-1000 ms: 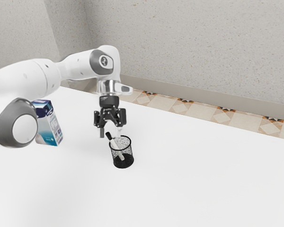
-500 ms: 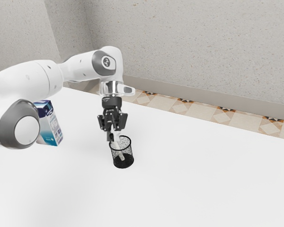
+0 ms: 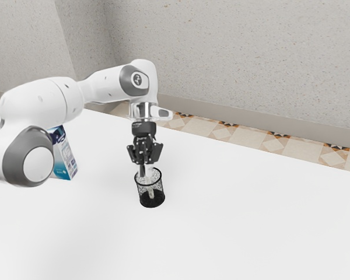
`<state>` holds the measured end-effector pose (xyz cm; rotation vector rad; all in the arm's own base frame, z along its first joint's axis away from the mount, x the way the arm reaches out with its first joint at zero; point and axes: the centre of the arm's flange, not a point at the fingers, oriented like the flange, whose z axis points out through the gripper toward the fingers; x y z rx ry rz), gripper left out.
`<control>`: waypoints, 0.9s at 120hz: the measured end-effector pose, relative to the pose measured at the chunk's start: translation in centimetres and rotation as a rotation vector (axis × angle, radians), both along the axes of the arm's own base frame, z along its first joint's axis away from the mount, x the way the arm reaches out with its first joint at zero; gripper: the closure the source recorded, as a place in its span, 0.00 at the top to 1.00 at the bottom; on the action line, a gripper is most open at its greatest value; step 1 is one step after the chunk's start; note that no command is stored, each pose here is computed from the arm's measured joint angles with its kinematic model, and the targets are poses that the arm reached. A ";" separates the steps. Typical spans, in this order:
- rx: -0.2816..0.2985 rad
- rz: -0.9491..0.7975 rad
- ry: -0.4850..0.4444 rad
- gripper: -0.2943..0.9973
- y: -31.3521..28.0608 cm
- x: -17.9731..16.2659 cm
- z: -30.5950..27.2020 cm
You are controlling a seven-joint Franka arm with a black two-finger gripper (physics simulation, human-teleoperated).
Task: Take the marker out of the pen holder and place it to the left of the pen holder.
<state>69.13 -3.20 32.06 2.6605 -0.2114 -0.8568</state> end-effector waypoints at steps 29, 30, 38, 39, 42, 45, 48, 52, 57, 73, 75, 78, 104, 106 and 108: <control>0.018 0.018 -0.014 0.20 1.5 0.0 0.7; 0.020 0.020 -0.014 0.20 1.7 -0.1 0.8; 0.037 0.033 -0.016 0.19 2.7 -0.6 2.0; 0.039 0.033 -0.018 0.19 2.7 -0.7 2.1; 0.042 0.035 -0.021 0.19 2.9 -0.8 2.5; 0.044 0.038 -0.023 0.19 3.1 -0.8 2.7; 0.045 0.043 -0.026 0.19 3.5 -0.8 2.9; 0.045 0.050 -0.029 0.19 4.0 -0.8 3.0; 0.046 0.056 -0.031 0.19 4.5 -0.8 3.2; 0.051 0.061 -0.081 0.19 4.9 -0.5 5.9; 0.052 0.060 -0.089 0.19 4.8 -0.5 6.5; 0.054 0.060 -0.100 0.19 4.9 -0.6 7.4; 0.077 0.140 -0.150 0.19 10.5 -1.6 11.6; 0.073 0.152 -0.146 0.19 11.2 -1.6 11.3; 0.069 0.164 -0.142 0.19 11.8 -1.6 11.0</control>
